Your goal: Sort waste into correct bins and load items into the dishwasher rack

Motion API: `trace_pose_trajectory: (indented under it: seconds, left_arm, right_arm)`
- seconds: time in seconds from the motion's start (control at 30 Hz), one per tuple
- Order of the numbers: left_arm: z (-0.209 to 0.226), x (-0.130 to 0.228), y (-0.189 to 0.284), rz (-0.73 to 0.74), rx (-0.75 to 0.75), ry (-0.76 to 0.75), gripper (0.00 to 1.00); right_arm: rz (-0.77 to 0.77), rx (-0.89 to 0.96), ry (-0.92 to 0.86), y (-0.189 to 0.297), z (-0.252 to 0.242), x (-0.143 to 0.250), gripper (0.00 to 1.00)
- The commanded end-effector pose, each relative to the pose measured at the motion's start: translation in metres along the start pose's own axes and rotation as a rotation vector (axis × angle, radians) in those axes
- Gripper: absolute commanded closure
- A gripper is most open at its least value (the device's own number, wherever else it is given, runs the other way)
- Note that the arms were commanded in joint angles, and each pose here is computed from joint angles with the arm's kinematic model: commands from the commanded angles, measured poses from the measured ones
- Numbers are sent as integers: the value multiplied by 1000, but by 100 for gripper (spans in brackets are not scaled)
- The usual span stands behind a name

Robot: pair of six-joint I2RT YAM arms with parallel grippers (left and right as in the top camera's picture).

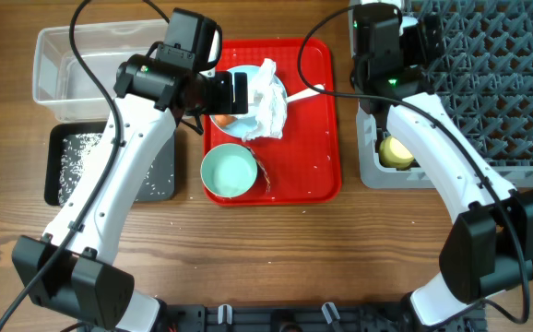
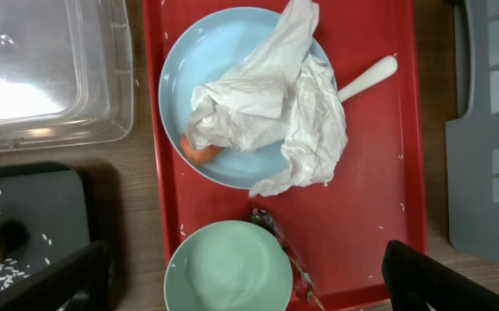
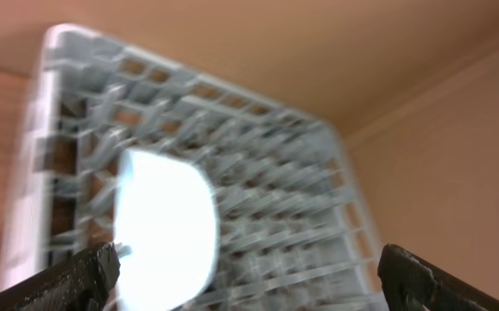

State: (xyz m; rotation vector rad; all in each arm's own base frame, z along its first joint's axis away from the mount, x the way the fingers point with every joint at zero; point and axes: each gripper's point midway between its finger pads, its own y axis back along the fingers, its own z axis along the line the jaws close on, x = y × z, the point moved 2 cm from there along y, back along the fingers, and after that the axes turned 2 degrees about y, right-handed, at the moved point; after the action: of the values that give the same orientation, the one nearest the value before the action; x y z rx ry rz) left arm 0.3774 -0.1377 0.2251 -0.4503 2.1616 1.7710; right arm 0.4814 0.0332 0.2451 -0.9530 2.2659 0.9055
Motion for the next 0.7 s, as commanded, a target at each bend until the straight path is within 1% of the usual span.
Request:
trace_pose_trajectory:
  seconds: [0.0, 0.1, 0.2, 0.3, 0.33, 0.4, 0.43, 0.53, 0.6, 0.67]
  left_arm:
    - [4, -2, 2, -11, -11, 5, 0]
    - [4, -2, 2, -11, -11, 5, 0]
    - [4, -2, 2, -11, -11, 5, 0]
    - [4, -2, 2, -11, -11, 5, 0]
    - [4, -2, 2, -11, -11, 5, 0]
    - [4, -2, 2, -11, -11, 5, 0]
    - [4, -2, 2, -11, -11, 5, 0]
    - [1, -1, 2, -4, 10, 5, 0]
    - [0, -1, 2, 0, 18, 5, 0]
    - [1, -9, 2, -38, 4, 4, 0]
  right_arm:
    - [28, -201, -146, 4, 34, 9, 0]
    - [92, -313, -133, 20, 54, 23, 0]
    - [105, -499, -185, 58, 76, 19, 0]
    - [115, -858, -162, 115, 108, 18, 0]
    - [149, -952, -174, 127, 117, 22, 1]
    - [218, -1081, -179, 144, 131, 33, 0]
    - [246, -1129, -172, 151, 135, 39, 1]
    - [325, -1273, -159, 174, 144, 53, 9]
    - [367, -1355, -143, 192, 149, 59, 12]
    - [403, -1374, -105, 204, 156, 69, 14]
